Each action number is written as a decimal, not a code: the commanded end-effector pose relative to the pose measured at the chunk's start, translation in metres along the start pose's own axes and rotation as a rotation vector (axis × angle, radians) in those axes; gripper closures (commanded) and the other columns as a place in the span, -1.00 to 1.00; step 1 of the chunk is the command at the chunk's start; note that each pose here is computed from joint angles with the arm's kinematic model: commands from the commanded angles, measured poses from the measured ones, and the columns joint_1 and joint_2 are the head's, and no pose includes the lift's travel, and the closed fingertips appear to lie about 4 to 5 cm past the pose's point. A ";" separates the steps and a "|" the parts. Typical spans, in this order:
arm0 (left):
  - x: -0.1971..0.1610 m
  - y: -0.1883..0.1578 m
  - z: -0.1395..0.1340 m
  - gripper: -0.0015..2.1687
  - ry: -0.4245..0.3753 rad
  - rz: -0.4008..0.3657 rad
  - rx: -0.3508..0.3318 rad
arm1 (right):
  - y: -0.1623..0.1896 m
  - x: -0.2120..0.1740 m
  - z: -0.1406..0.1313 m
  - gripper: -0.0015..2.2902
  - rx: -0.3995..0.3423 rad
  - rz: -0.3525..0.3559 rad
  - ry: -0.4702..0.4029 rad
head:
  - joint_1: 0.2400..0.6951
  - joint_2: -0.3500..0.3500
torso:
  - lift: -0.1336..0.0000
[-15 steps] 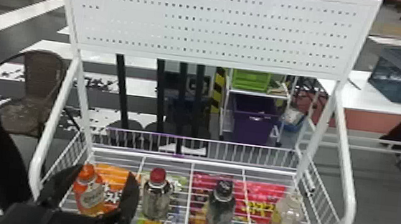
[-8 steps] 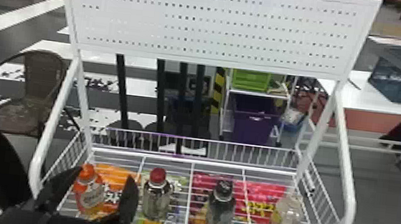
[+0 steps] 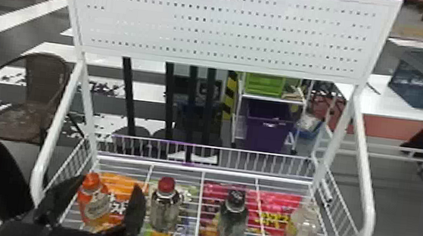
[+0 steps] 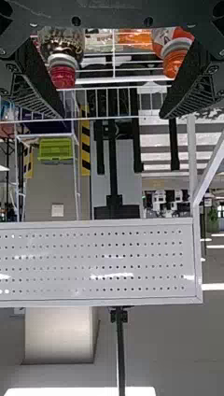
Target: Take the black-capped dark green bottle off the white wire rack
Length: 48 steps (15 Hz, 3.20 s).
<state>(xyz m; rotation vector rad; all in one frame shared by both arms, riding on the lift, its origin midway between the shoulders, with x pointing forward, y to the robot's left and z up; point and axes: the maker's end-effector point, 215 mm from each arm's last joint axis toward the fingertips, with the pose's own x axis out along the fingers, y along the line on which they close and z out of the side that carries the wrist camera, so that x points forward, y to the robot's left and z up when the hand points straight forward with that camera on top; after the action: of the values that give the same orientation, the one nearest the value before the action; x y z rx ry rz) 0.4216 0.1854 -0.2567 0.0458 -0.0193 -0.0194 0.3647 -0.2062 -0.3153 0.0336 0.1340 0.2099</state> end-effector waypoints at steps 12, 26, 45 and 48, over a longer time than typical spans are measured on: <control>0.000 -0.006 0.006 -0.87 -0.003 0.005 0.015 | 0.099 0.154 -0.105 -0.89 0.022 0.155 -0.008 | 0.14 0.00 | 1.00; 0.020 -0.002 0.002 -0.87 -0.001 0.000 0.013 | 0.098 0.216 -0.107 0.06 -0.042 0.187 0.012 | 0.14 0.00 | 1.00; 0.010 -0.012 0.009 -0.87 -0.008 -0.014 -0.001 | -0.015 0.029 0.039 0.28 -0.014 0.001 -0.146 | 0.14 0.00 | 1.00; 0.009 -0.013 0.009 -0.87 -0.009 -0.016 -0.005 | -0.038 -0.005 0.070 0.28 -0.034 -0.044 -0.235 | 0.14 0.00 | 1.00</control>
<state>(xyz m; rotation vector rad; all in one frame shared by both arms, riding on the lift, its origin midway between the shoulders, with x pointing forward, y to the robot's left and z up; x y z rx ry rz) 0.4304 0.1720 -0.2477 0.0418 -0.0281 -0.0351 0.3873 -0.2313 -0.2615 0.0268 -0.0651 0.1863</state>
